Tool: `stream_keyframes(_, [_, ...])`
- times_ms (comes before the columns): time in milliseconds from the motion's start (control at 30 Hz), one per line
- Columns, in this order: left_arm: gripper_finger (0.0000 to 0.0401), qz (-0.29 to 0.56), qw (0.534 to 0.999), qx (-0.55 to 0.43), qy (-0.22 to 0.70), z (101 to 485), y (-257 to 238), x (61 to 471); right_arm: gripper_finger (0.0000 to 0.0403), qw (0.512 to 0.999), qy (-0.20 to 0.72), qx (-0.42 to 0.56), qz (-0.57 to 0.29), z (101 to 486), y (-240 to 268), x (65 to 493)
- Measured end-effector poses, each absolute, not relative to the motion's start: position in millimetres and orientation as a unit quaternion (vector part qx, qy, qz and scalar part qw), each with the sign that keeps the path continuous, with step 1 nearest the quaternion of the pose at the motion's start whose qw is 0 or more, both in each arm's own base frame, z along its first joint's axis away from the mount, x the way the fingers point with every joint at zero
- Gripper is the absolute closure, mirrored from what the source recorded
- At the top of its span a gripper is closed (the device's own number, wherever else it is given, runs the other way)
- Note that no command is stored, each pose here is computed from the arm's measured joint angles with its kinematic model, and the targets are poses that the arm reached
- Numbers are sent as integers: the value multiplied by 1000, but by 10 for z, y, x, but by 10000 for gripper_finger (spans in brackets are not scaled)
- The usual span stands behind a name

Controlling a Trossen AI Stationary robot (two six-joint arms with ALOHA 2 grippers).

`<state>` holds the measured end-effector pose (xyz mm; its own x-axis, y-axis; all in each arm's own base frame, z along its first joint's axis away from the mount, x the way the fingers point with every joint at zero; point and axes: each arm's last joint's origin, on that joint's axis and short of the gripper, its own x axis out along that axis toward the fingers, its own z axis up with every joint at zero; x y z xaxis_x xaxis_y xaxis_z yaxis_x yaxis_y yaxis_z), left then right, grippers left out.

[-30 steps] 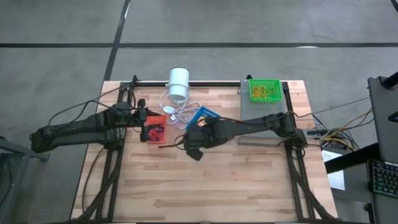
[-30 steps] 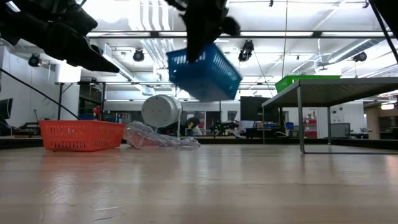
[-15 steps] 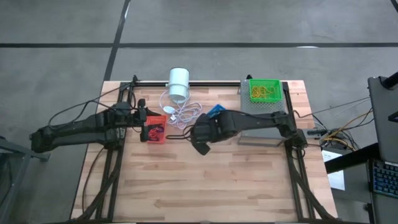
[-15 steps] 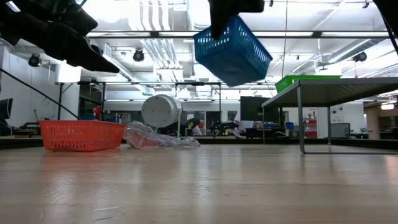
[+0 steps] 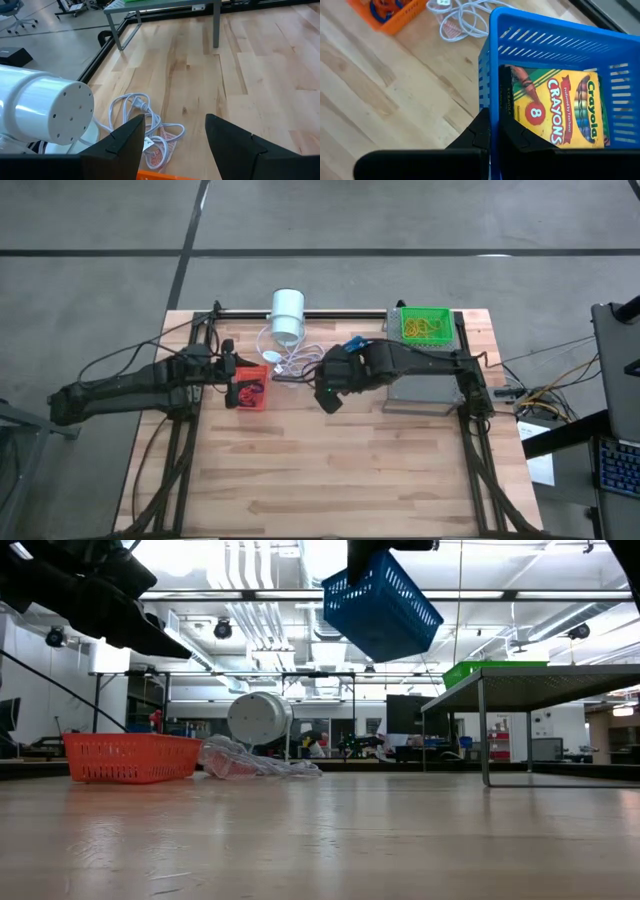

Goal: Pick & Place Office Desk Supplies
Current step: Put the blue bin filled with pack of crayons on the shelf

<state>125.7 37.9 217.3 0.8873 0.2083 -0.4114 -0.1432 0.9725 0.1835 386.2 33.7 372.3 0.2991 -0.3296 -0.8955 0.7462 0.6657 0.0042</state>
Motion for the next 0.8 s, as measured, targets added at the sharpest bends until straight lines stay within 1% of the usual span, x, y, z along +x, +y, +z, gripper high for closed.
stream_keyframes(200, [189,90,967,73,225,2162,377,1253,394,768,455,267,-363,3834,326,3756])
stream_keyframes(400, [189,88,965,70,237,2141,374,1243,394,734,466,339,-360,3859,338,3596])
stream_keyframes(800, [189,87,964,70,241,2133,372,1240,394,672,455,403,-423,3818,296,2906])
